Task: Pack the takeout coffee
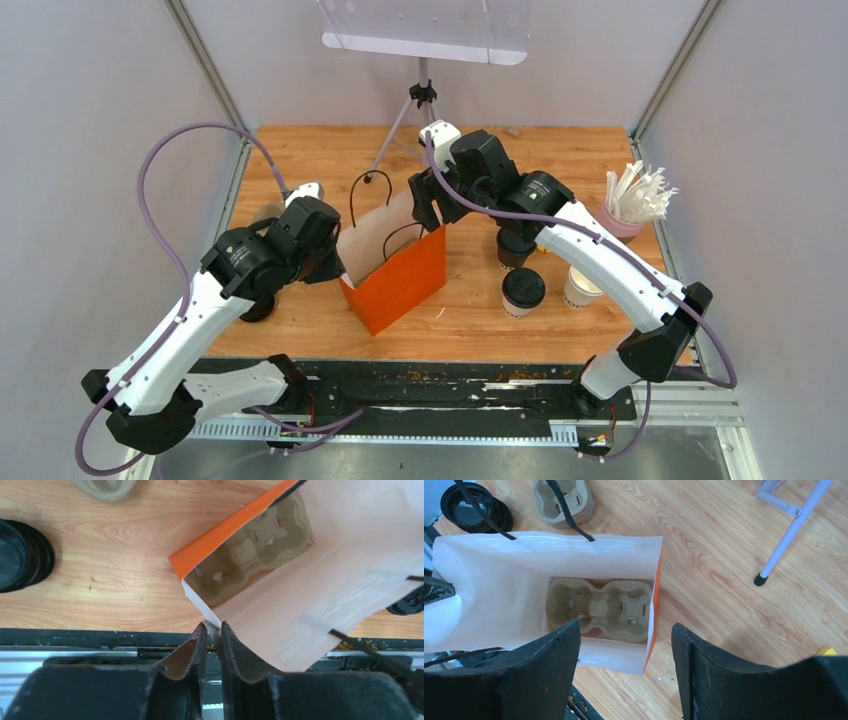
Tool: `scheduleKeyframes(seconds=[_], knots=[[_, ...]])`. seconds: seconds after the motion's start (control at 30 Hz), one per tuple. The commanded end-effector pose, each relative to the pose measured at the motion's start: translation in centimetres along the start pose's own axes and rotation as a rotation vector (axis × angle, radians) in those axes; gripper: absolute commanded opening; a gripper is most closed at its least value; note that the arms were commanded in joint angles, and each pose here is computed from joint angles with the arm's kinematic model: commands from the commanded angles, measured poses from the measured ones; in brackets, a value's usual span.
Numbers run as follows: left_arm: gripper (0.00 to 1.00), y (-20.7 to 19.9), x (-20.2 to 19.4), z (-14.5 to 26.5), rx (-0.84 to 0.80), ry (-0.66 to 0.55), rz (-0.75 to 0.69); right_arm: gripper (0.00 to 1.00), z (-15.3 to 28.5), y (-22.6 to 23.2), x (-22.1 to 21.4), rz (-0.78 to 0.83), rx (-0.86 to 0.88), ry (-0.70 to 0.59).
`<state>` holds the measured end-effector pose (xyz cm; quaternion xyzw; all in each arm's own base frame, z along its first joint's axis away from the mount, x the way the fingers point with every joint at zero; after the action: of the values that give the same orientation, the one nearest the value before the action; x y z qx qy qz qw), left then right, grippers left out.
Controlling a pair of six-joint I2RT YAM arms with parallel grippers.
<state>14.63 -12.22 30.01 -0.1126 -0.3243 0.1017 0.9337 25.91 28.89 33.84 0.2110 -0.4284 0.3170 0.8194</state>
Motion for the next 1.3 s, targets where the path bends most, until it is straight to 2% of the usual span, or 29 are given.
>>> scheduleKeyframes(seconds=[0.0,0.17,0.4,0.57,0.77,1.0,1.27], knots=[[0.19,-0.2,1.6,0.7,-0.015,-0.08,-0.037,0.68,0.5,0.5,1.2,-0.006,0.066,-0.06],[0.07,-0.6,2.0,0.4,-0.032,-0.113,-0.052,0.65,-1.2,-0.8,0.9,-0.007,0.02,-0.024],[0.04,-0.9,3.2,0.5,-0.064,-0.197,-0.071,0.5,-2.0,-1.8,-0.5,-0.019,-0.003,0.054],[0.03,-2.0,3.4,-0.3,-0.116,-0.212,-0.11,0.4,-0.1,-1.3,-1.1,-0.055,0.016,0.13],[0.1,-1.8,3.7,-1.1,-0.036,-0.177,-0.168,0.4,2.5,-0.1,-3.0,-0.158,0.062,0.193],[0.12,-1.7,4.6,-1.1,-0.011,-0.155,-0.171,0.38,4.4,1.6,-3.2,-0.29,0.142,0.186],[0.01,-2.6,4.7,-0.5,-0.086,-0.126,-0.131,0.33,5.7,2.6,-2.4,-0.383,0.191,0.177]])
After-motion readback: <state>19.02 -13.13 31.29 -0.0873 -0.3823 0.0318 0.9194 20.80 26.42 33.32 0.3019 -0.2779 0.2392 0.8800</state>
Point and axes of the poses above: each gripper's point midway between its finger pads, its own z axis back along the fingers, its own y axis along the line the jaws close on, x = y × z, the point moved 5 cm from there along z, back along the fingers, and after that the axes turned 2 degrees about z, right-handed, at the moved point
